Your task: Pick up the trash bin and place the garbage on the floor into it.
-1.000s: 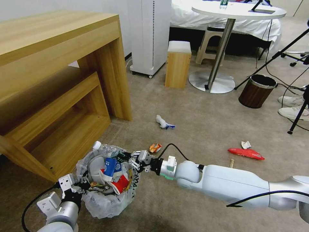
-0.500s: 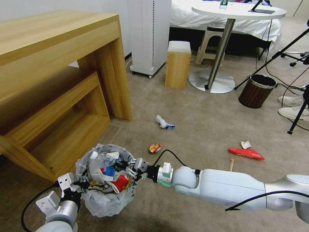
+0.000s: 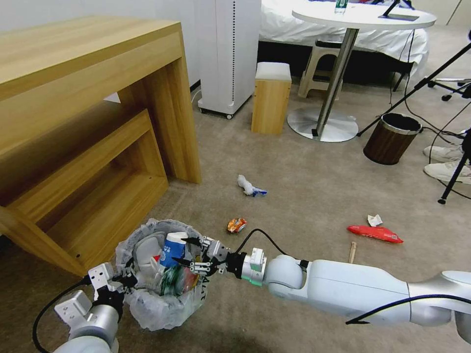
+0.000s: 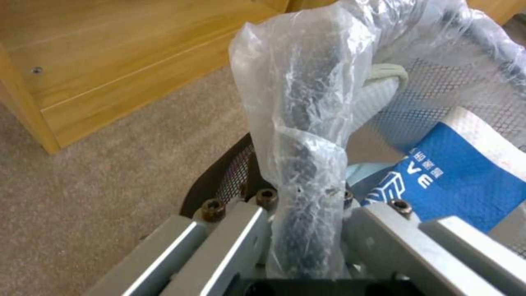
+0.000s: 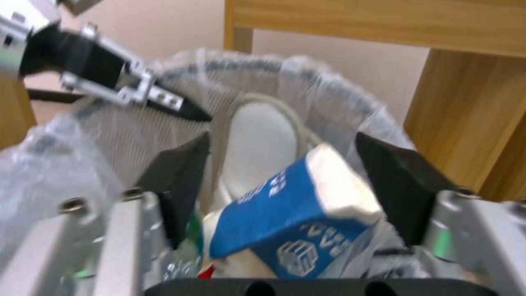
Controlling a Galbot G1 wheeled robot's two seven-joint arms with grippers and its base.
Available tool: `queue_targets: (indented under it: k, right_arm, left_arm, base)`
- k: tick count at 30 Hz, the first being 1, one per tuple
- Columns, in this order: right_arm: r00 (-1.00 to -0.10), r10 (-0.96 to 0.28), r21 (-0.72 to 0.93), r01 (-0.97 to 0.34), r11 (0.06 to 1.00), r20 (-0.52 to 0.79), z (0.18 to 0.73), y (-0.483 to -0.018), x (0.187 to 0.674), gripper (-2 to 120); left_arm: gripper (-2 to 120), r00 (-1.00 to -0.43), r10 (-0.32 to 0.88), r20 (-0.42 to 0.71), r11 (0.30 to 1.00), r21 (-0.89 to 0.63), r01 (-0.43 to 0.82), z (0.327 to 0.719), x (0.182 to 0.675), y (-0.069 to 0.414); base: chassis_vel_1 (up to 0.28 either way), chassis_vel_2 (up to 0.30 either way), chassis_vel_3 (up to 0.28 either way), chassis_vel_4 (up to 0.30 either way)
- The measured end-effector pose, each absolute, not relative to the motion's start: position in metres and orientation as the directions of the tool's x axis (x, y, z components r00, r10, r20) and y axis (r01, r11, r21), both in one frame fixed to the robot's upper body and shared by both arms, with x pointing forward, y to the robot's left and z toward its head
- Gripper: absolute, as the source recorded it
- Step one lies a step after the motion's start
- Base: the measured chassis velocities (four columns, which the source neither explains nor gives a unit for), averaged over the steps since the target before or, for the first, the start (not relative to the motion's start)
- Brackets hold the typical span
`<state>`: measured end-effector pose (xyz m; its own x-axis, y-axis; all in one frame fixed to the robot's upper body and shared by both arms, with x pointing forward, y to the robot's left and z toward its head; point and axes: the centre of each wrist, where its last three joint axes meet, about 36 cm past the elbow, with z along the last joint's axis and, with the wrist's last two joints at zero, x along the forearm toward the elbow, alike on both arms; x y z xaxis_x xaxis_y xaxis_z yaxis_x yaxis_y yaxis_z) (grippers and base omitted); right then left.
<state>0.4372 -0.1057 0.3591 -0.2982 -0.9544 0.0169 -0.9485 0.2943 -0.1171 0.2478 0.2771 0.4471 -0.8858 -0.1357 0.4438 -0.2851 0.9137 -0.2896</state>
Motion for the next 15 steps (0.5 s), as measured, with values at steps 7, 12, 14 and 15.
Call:
queue_targets:
  k: [7, 12, 14, 15]
  right_arm:
    - [-0.394, -0.916, -0.069, -0.914, 0.399, -0.082, 0.378, -0.103, 0.44, 99]
    - [-0.51, -0.845, -0.003, -0.856, 0.517, -0.161, 0.402, -0.116, 0.451, 100]
    - [-0.574, -0.795, 0.025, -0.813, 0.581, -0.196, 0.417, -0.129, 0.459, 100]
    - [-0.585, -0.785, 0.029, -0.805, 0.593, -0.202, 0.42, -0.132, 0.46, 100]
  left_arm:
    - [1, -0.882, -0.141, 0.45, 0.915, -0.28, -0.29, 0.445, 0.247, 0.278]
    - [1, -0.88, -0.147, 0.451, 0.917, -0.272, -0.292, 0.444, 0.247, 0.279]
    - [1, -0.881, -0.149, 0.449, 0.918, -0.269, -0.292, 0.444, 0.247, 0.28]
    - [1, -0.881, -0.149, 0.449, 0.918, -0.268, -0.292, 0.445, 0.247, 0.28]
  base:
    - [0.0, 0.0, 0.0, 0.0]
    - [0.0, 0.0, 0.0, 0.0]
    - [0.0, 0.0, 0.0, 0.0]
    - [0.0, 0.0, 0.0, 0.0]
